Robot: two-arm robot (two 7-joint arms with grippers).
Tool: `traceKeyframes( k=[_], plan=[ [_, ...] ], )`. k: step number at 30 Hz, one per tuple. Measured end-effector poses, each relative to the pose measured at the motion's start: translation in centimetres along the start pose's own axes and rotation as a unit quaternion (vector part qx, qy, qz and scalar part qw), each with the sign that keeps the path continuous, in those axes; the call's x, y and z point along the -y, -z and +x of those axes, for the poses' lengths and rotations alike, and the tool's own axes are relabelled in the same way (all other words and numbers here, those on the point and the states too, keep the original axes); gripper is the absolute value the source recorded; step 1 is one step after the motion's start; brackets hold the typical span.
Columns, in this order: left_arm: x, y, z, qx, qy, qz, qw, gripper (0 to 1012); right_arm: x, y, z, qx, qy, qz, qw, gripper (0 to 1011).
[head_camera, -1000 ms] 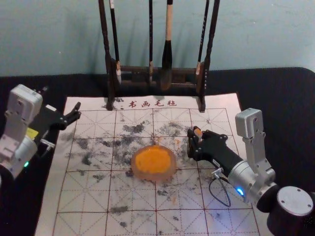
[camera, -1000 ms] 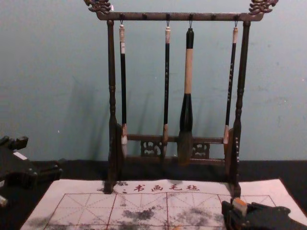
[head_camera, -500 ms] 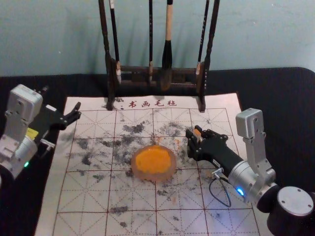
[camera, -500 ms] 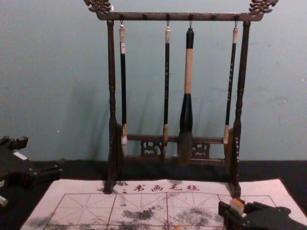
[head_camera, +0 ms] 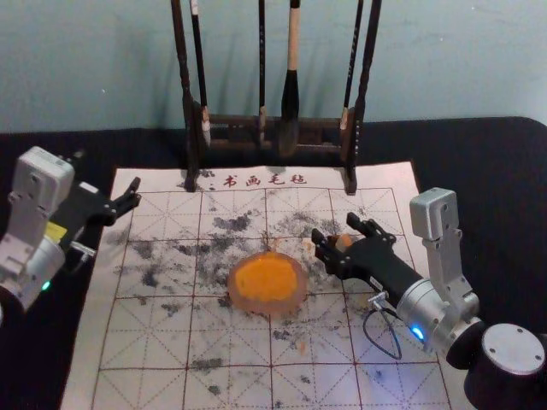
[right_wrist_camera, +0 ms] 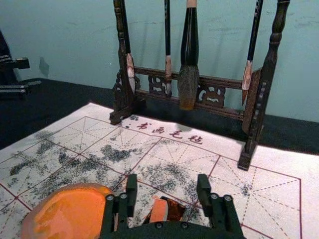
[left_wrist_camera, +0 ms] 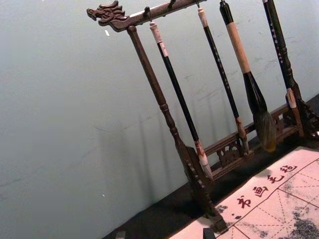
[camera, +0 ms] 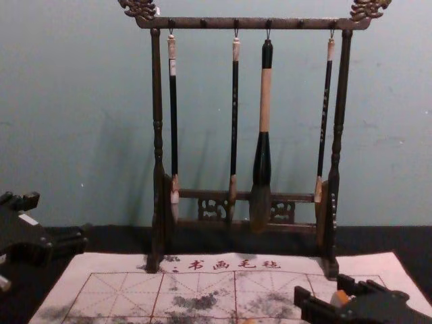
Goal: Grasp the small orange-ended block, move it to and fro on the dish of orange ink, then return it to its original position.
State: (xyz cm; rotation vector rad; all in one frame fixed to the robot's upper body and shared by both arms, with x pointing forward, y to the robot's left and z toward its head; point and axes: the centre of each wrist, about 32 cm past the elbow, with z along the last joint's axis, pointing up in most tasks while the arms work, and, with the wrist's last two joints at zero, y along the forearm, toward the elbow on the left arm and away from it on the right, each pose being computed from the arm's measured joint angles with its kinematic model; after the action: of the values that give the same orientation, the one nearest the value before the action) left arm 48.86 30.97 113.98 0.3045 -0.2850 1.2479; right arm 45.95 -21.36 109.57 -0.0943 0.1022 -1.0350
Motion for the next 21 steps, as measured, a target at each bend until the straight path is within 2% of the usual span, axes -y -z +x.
traceKeyframes(
  k=[2,10,15,21],
  plan=[
    [0.0,0.0,0.0,0.0,0.0,0.0,1.0,1001,0.0,0.0,0.0,0.0,0.0,0.0,1.0,792],
    [0.0,0.0,0.0,0.0,0.0,0.0,1.0,1001,0.0,0.0,0.0,0.0,0.0,0.0,1.0,993],
    [0.0,0.0,0.0,0.0,0.0,0.0,1.0,1001,0.0,-0.1,0.0,0.0,0.0,0.003,1.0,1000],
    [0.0,0.0,0.0,0.0,0.0,0.0,1.0,1001,0.6,-2.0,0.2,0.017,0.01,0.065,0.9977,1000]
  ],
)
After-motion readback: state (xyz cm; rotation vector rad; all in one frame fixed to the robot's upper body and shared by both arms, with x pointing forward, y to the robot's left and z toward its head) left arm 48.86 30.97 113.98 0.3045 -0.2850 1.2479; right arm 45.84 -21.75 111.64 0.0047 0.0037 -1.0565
